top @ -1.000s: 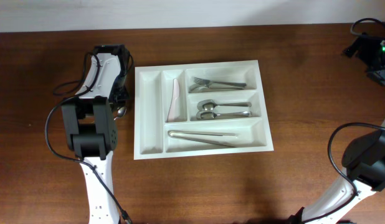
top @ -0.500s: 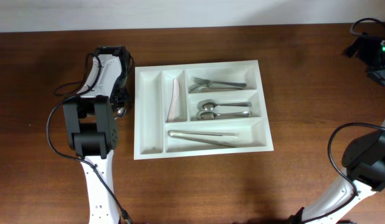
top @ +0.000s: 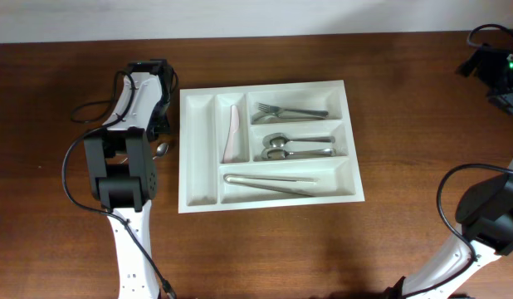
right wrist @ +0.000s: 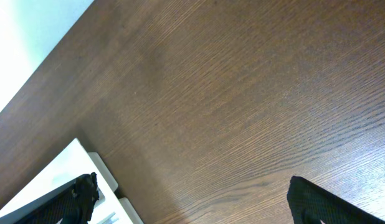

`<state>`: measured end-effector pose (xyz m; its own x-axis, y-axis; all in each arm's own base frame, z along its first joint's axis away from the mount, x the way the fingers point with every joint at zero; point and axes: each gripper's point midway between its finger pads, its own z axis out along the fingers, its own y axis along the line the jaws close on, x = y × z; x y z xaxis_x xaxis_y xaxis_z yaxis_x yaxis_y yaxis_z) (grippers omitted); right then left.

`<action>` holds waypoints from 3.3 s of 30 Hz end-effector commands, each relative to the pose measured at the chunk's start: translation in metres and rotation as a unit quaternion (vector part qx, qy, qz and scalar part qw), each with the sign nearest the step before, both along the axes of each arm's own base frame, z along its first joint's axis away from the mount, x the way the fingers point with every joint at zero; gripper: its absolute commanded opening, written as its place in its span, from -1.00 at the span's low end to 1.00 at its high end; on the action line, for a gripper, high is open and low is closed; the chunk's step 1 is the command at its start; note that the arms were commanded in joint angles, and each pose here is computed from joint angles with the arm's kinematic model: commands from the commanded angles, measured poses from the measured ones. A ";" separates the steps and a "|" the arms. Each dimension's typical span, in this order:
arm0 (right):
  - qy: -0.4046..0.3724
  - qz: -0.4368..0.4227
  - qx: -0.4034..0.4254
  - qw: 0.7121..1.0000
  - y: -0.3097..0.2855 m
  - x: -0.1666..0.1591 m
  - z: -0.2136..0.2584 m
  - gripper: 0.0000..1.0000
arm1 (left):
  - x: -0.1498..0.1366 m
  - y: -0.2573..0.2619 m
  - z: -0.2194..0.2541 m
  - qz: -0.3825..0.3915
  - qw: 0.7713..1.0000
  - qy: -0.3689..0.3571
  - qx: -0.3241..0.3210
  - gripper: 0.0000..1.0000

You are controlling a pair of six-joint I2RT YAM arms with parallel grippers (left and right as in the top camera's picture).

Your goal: Pack container

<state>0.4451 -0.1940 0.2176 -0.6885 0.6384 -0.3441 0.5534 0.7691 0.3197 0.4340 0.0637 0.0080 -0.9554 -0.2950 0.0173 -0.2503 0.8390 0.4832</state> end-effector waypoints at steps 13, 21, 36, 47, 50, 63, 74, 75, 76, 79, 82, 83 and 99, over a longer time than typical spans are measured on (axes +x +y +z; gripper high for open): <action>0.000 -0.005 0.004 1.000 -0.001 -0.001 0.000 0.98 | -0.015 0.027 0.052 -0.052 0.988 0.072 0.123 -0.97; 0.000 -0.005 0.004 1.000 -0.001 -0.001 0.000 0.98 | 0.037 -0.038 0.147 -0.073 0.986 -0.103 0.108 -0.96; 0.000 -0.005 0.004 1.000 -0.001 -0.001 0.000 0.98 | 0.030 -0.136 0.144 0.204 0.944 -0.250 -0.070 -0.96; 0.000 -0.005 0.004 1.000 -0.001 -0.001 0.000 0.98 | 0.009 -0.182 0.094 0.334 0.914 -0.190 -0.134 -0.96; 0.000 -0.005 0.004 1.000 -0.001 -0.001 0.000 0.98 | 0.011 -0.195 0.080 0.342 0.909 -0.174 -0.164 -0.96; 0.000 -0.005 0.004 1.000 -0.001 -0.001 0.000 0.98 | 0.003 -0.195 0.065 0.401 0.889 -0.167 -0.144 -0.96; 0.000 -0.005 0.004 1.000 -0.001 -0.001 0.000 0.98 | 0.007 -0.180 0.065 0.412 0.884 -0.173 -0.137 0.57; 0.000 -0.005 0.004 1.000 -0.001 -0.001 0.000 0.98 | 0.005 -0.178 0.066 0.413 0.884 -0.171 -0.134 0.98; 0.000 -0.005 0.004 1.000 -0.001 -0.001 0.000 0.98 | 0.006 -0.177 0.066 0.414 0.884 -0.171 -0.134 0.99; 0.000 -0.005 0.004 1.000 -0.001 -0.001 0.000 0.98 | 0.010 -0.169 0.071 0.407 0.885 -0.177 -0.139 0.99; 0.000 -0.005 0.004 1.000 -0.001 -0.001 0.000 0.98 | 0.023 -0.156 0.088 0.364 0.897 -0.188 -0.163 0.99; 0.000 -0.005 0.004 1.000 -0.001 -0.001 0.000 0.98 | 0.028 -0.150 0.095 0.345 0.902 -0.194 -0.172 0.99; 0.000 -0.005 0.004 1.000 -0.001 -0.001 0.000 0.98 | 0.041 -0.024 0.161 0.112 0.955 -0.202 -0.185 0.99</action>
<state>0.4450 -0.1940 0.2176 -0.6886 0.6385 -0.3438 0.5535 0.7691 0.3197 0.4782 0.0412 0.1771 -0.7331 -0.6338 -0.2467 -0.6527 0.7575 -0.0066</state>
